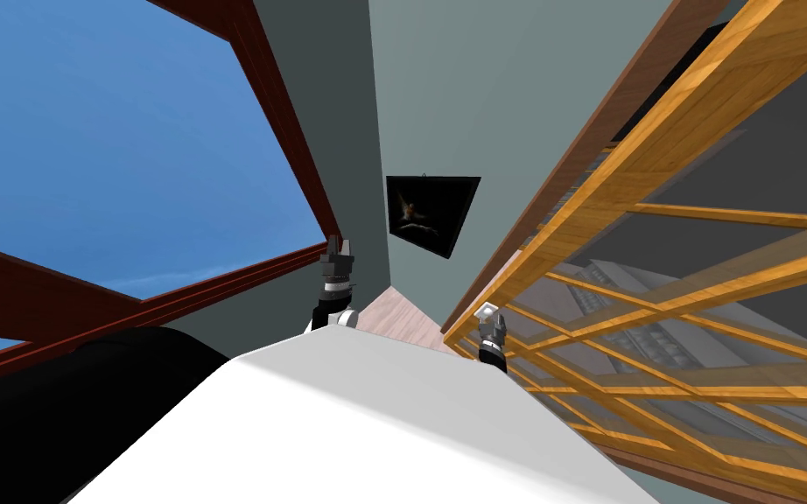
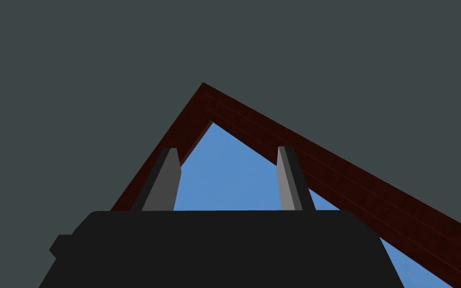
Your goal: Pull the door open
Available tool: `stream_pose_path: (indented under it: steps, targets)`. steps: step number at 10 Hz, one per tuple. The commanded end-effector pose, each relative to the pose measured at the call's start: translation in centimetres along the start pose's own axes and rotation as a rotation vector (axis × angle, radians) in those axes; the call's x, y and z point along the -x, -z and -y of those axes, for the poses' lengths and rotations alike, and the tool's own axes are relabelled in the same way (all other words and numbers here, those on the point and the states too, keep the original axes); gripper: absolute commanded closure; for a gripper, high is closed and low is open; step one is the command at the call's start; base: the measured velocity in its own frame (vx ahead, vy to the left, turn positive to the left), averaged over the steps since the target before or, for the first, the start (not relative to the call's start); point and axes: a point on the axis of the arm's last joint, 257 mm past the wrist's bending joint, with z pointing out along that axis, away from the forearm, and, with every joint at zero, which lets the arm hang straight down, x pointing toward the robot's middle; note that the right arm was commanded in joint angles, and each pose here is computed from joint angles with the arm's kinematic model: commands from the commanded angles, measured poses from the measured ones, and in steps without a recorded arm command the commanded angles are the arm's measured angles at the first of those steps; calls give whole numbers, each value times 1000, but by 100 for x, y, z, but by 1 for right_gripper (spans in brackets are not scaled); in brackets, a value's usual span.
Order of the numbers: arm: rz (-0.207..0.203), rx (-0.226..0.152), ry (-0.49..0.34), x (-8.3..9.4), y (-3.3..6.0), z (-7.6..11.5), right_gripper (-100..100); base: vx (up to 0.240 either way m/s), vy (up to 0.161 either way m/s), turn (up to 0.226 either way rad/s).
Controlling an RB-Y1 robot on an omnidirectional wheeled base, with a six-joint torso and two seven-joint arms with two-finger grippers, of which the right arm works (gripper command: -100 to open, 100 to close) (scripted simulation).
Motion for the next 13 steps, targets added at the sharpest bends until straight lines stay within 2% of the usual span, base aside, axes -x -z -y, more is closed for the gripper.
stream_pose_path:
  steps: [1,2,6,7,9,11,12,13]
  targets:
    - [8,5,-67,-20,-15,7,-100,-56,-8,48]
    - [8,5,-80,-20,-15,7,-100,-46,-7,31]
    - [25,18,-235,-66,-45,23,-100,-54,-3,40]
    - [25,18,-240,-66,-45,23,-100,-44,-3,27]
    - [37,27,-334,-99,-66,36,-100,-56,-5,66]
    - [42,33,-401,-117,-76,43,-100,-55,-7,23]
    - [42,33,-407,-117,-76,43,-100,-46,-6,22]
    - [48,39,-461,-135,-86,51,-100,-51,-5,52]
